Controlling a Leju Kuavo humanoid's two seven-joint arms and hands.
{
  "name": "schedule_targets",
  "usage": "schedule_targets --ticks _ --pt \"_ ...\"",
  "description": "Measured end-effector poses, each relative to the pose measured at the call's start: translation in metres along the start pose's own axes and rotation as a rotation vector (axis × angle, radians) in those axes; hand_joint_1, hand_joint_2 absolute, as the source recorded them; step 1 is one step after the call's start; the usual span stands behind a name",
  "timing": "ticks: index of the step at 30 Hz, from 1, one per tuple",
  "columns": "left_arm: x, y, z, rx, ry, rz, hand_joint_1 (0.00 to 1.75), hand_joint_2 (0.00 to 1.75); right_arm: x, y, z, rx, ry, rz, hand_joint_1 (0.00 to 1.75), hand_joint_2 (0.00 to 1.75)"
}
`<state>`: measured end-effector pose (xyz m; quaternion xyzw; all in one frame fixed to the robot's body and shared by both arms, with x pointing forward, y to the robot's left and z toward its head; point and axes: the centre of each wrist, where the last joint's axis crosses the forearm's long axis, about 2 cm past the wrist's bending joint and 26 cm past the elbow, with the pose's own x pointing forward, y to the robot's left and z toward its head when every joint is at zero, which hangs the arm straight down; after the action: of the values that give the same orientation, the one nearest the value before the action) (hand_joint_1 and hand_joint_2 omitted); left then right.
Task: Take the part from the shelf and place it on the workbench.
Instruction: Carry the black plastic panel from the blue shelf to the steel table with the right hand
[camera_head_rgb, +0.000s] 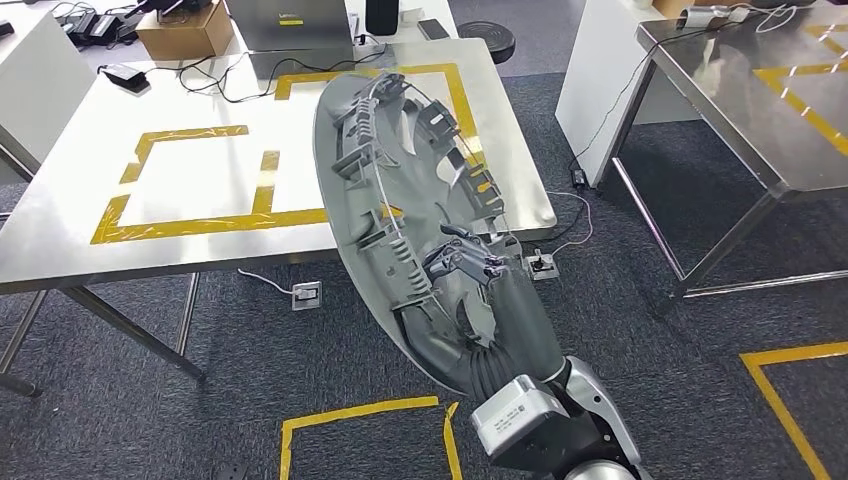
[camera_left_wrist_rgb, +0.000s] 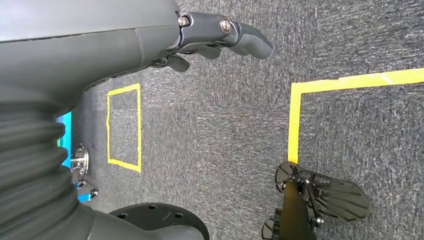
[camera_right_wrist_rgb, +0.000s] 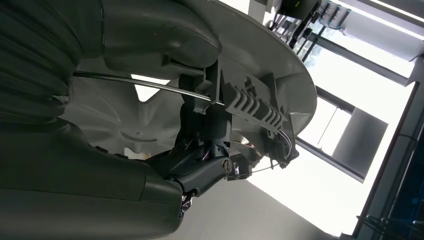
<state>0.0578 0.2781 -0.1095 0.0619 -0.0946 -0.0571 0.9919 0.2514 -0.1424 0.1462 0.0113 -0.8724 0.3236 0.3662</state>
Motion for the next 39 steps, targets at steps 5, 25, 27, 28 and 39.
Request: schedule_targets --ticks 5,25,27,28,39 --pt "0.0009 0.0002 -0.0001 0.005 -0.002 -0.003 0.00 1.75 0.0000 0.0000 0.0001 -0.002 0.000 0.001 1.75 1.75" --pt "0.0041 -0.0011 0.0000 0.004 -0.008 -0.004 0.00 1.75 -0.0002 -0.0018 0.0012 -0.004 -0.004 0.007 1.75 1.75" --pt "0.0044 -0.0010 0.0000 0.004 -0.009 -0.005 0.00 1.75 -0.0004 -0.0020 0.0017 -0.004 -0.002 0.007 1.75 1.75" --pt "0.0045 -0.0004 -0.0001 0.005 -0.009 -0.006 0.00 1.75 -0.0006 -0.0021 0.0022 -0.004 -0.001 0.008 1.75 1.75" --pt "0.0049 -0.0001 -0.0001 0.006 -0.010 -0.009 0.00 1.75 -0.0006 -0.0013 0.0050 -0.009 0.004 0.010 1.75 1.75"
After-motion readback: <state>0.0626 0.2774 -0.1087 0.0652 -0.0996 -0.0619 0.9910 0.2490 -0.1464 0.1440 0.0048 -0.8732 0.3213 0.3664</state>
